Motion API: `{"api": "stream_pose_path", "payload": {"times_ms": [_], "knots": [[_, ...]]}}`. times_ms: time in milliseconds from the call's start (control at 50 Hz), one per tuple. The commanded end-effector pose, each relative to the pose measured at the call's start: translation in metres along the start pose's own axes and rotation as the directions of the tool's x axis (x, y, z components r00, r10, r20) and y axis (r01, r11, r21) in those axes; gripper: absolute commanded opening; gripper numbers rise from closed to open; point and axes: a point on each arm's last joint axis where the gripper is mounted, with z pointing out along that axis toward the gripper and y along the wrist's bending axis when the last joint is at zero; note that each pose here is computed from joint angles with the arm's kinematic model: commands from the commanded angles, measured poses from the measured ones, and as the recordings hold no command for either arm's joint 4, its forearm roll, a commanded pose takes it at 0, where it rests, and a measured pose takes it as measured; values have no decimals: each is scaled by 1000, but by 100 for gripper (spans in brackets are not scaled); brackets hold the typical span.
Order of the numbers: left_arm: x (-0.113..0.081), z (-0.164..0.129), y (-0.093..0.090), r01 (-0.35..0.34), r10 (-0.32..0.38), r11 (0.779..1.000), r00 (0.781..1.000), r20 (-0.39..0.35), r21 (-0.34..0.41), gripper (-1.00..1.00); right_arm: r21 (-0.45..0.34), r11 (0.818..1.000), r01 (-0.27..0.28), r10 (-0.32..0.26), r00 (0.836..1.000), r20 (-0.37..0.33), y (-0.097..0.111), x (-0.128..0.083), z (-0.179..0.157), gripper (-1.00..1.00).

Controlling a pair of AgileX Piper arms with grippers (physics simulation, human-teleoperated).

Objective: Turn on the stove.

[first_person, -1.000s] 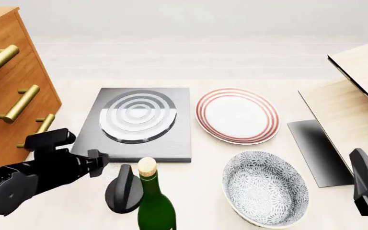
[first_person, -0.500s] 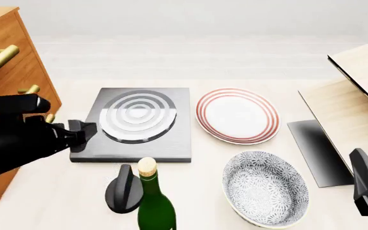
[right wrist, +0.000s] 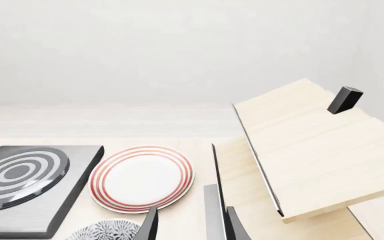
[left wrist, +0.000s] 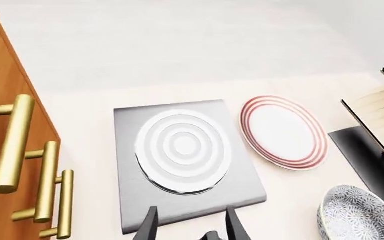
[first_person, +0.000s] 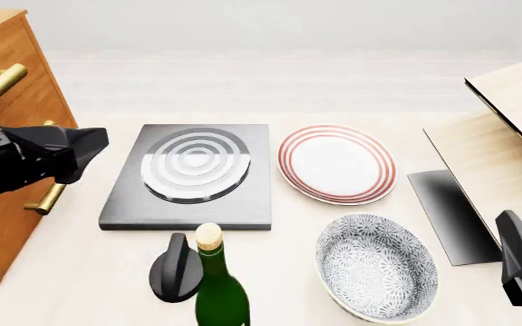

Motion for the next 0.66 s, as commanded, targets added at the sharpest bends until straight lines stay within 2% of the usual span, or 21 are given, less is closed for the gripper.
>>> {"api": "stream_pose_path", "payload": {"times_ms": [20, 200, 240, 280, 300, 320, 420, 520, 540, 580, 600, 620, 640, 660], "knots": [[-15, -23, -3, -7, 6, 1000, 998, 65, 12, 100, 0, 1000, 0, 0, 1000, 0, 0, 0, 0, 100], [-19, -40, -5, 10, -14, 999, 991, 132, 36, 100, 0, 1000, 0, 0, 1000, 0, 0, 0, 0, 100], [-17, -39, -4, 12, -17, 999, 992, 128, 34, 100, 0, 1000, 0, 0, 1000, 0, 0, 0, 0, 100], [-20, -50, -6, 15, -25, 998, 983, 180, 58, 100, 0, 1000, 0, 0, 1000, 0, 0, 0, 0, 100], [-20, -50, -6, 15, -25, 998, 983, 180, 58, 100, 0, 1000, 0, 0, 1000, 0, 0, 0, 0, 100], [-24, -61, -9, 10, -28, 996, 974, 224, 84, 100, 0, 1000, 0, 0, 1000, 0, 0, 0, 0, 100], [-24, -81, -11, -15, -24, 992, 954, 299, 127, 100, 0, 1000, 0, 0, 1000, 0, 0, 0, 0, 100], [-20, -110, -10, -55, -13, 986, 915, 404, 156, 100, 0, 1000, 0, 0, 1000, 0, 0, 0, 0, 100], [-20, -110, -10, -55, -13, 986, 915, 404, 156, 100, 0, 1000, 0, 0, 1000, 0, 0, 0, 0, 100], [-16, -114, -8, -76, 6, 986, 908, 419, 150, 100, 0, 1000, 0, 0, 1000, 0, 0, 0, 0, 100], [-14, -119, -8, -86, 9, 984, 901, 434, 156, 100, 0, 1000, 0, 0, 1000, 0, 0, 0, 0, 100], [-12, -124, -8, -127, 45, 980, 891, 453, 152, 100, 0, 1000, 0, 0, 1000, 0, 0, 0, 0, 100], [-10, -126, -7, -138, 52, 978, 887, 459, 157, 100, 0, 1000, 0, 0, 1000, 0, 0, 0, 0, 100], [-7, -134, -6, -152, 54, 974, 874, 483, 165, 100, 0, 1000, 0, 0, 1000, 0, 0, 0, 0, 100]]}}
